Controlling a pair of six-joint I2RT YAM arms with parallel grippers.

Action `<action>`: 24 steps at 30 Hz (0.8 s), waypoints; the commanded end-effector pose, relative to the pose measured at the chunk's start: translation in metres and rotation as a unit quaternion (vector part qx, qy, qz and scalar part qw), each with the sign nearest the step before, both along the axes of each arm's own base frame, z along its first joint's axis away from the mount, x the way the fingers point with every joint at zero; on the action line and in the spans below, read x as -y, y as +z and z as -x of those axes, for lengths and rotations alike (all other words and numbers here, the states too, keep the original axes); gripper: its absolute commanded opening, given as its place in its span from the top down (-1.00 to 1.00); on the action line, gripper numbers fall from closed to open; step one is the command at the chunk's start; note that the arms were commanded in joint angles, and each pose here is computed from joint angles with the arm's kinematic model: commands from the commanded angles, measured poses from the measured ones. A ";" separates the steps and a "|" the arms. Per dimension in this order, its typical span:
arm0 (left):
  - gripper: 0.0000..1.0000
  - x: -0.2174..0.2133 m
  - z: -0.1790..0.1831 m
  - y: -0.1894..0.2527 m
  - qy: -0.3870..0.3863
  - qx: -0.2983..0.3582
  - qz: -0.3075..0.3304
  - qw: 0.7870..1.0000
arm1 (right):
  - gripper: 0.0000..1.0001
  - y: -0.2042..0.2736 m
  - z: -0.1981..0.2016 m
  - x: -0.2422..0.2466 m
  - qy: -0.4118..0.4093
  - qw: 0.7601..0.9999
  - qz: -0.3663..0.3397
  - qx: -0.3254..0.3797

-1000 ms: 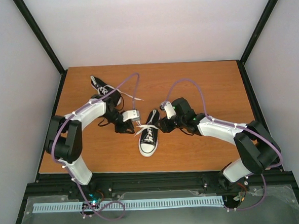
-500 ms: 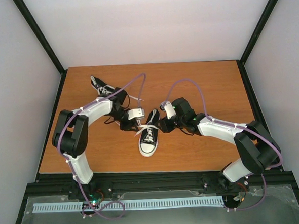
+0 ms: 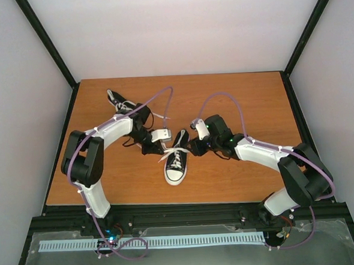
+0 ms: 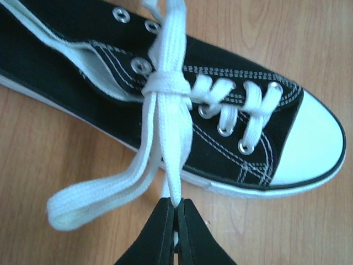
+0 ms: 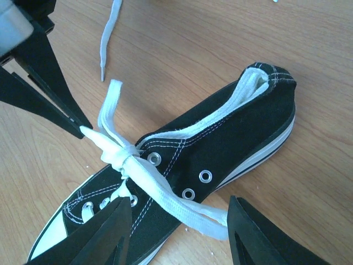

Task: Tie the shoes

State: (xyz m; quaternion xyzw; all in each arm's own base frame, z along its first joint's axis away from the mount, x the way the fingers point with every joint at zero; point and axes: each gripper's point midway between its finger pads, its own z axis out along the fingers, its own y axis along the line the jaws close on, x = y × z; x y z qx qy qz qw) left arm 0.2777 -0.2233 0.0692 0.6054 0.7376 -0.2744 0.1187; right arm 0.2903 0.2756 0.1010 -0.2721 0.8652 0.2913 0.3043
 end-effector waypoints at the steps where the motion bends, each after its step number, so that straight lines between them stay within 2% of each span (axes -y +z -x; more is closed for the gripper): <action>1: 0.98 -0.014 0.014 0.007 -0.018 0.017 -0.027 0.999 | 0.00 0.008 -0.002 0.004 -0.006 1.000 -0.009 0.012; 4: 0.99 -0.023 0.022 0.002 -0.017 0.014 -0.047 0.999 | -0.07 0.007 -0.003 0.004 -0.007 1.000 -0.017 0.006; 10: 0.98 -0.027 0.039 0.003 -0.016 -0.006 -0.044 0.999 | -0.24 0.013 -0.006 -0.006 -0.006 0.998 -0.057 -0.013; 18: 0.98 -0.030 0.058 0.001 -0.019 -0.027 -0.041 0.999 | -0.37 -0.016 -0.014 -0.011 -0.041 0.995 -0.060 -0.069; 24: 0.98 -0.022 0.072 -0.004 -0.030 -0.040 -0.037 0.998 | -0.49 -0.010 -0.020 -0.020 -0.045 0.992 -0.091 -0.072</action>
